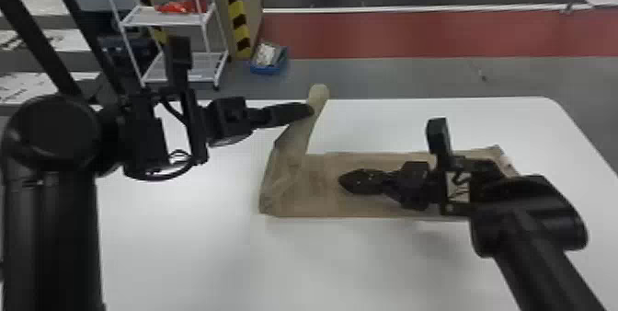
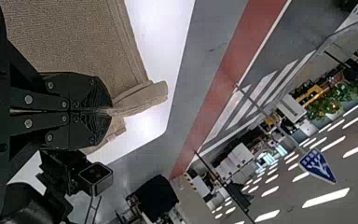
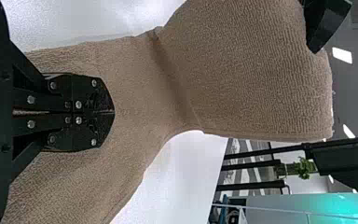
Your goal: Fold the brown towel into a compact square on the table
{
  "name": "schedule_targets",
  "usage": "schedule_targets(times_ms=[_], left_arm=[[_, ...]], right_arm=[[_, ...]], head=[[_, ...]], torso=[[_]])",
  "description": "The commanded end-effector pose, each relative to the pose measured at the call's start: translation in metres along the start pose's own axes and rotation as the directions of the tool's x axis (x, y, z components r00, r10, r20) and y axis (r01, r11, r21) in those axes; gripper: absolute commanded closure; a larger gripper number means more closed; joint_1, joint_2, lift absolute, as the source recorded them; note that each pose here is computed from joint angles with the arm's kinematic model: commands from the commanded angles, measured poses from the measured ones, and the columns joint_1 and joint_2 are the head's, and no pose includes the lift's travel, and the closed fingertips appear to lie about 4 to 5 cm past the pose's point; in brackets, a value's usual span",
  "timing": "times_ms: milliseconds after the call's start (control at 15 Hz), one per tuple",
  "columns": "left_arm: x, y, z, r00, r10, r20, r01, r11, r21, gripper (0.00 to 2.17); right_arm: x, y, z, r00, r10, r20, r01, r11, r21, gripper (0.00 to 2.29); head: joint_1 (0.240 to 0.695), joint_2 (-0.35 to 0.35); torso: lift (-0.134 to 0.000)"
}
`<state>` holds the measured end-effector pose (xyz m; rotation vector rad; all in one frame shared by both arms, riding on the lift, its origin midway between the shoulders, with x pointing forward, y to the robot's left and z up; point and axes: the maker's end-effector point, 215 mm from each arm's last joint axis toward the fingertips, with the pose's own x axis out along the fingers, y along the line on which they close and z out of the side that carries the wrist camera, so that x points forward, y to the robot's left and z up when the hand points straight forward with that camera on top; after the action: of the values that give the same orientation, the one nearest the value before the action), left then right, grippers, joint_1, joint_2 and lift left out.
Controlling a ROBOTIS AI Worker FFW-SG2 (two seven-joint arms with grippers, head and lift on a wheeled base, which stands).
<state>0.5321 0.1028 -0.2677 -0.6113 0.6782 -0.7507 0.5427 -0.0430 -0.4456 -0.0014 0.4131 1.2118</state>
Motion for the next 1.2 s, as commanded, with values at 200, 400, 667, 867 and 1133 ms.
schedule_targets(times_ms=[200,400,667,867,1133], left_arm=[[0.015,0.003,-0.030,0.999,0.022,-0.035,-0.022,1.000,-0.013,1.73],[0.037,0.000,0.000,0.994,0.057,0.088,-0.062,0.997,0.052,1.73],[0.061,-0.017,0.030,0.970,0.070,0.232,-0.102,0.986,0.128,1.73],[0.081,-0.024,0.013,0.971,0.090,0.222,-0.129,0.977,0.169,1.73],[0.104,-0.022,-0.014,0.969,0.110,0.222,-0.155,0.969,0.195,1.73]], right_arm=[[-0.055,-0.007,0.031,0.988,-0.047,0.150,0.035,0.996,0.086,0.00],[-0.133,-0.028,0.056,0.945,-0.160,0.287,0.131,0.984,0.117,0.06],[-0.232,-0.057,0.061,0.882,-0.299,0.364,0.264,0.954,0.144,0.07],[-0.275,-0.069,0.056,0.855,-0.360,0.372,0.329,0.933,0.147,0.09],[-0.282,-0.076,0.051,0.857,-0.383,0.345,0.345,0.924,0.166,0.09]], head=[[0.695,0.044],[0.695,0.003],[0.686,-0.108],[0.650,-0.210],[0.649,-0.271]], torso=[[-0.124],[-0.124],[-0.124],[-0.124],[-0.124]])
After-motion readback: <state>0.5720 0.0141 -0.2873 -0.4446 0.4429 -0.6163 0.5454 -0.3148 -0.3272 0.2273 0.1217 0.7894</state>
